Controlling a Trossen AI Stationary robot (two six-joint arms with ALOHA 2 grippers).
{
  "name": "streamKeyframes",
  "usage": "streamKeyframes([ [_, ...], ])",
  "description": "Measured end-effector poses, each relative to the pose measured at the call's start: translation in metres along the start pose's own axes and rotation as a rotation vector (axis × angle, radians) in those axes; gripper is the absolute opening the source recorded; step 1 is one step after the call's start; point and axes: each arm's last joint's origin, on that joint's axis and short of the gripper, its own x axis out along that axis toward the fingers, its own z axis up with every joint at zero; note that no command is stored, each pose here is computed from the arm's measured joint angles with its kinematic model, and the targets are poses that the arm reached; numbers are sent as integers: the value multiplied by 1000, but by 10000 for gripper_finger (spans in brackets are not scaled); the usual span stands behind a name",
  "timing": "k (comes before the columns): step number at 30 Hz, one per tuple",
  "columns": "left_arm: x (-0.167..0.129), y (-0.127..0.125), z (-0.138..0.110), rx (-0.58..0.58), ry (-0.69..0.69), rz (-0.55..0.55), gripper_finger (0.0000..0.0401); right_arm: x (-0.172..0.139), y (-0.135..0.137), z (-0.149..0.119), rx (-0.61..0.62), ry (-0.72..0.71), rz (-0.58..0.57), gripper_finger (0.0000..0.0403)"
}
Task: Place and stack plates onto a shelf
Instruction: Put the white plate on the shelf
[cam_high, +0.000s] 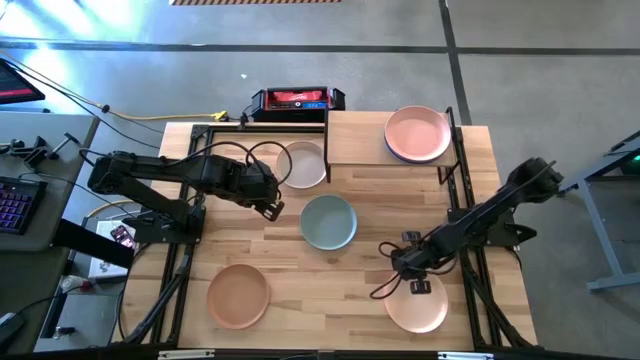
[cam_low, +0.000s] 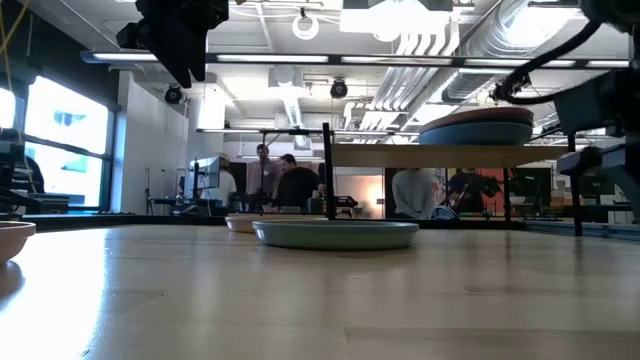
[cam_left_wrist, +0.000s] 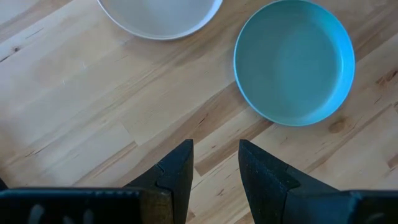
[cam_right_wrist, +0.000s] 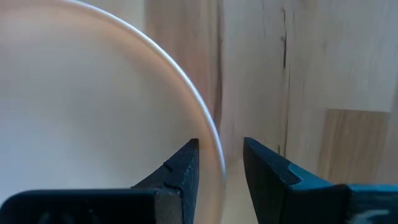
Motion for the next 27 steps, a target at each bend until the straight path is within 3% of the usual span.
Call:
streamKeyframes([
  [7, 0, 0, 0, 0, 0, 0, 115, 4, 1, 1, 8, 15, 0, 91],
  [14, 0, 0, 0, 0, 0, 0, 115, 0, 2, 1, 26, 18, 48, 7],
  [27, 0, 0, 0, 12, -1, 0, 115, 0, 3, 0, 138, 49, 81, 1],
])
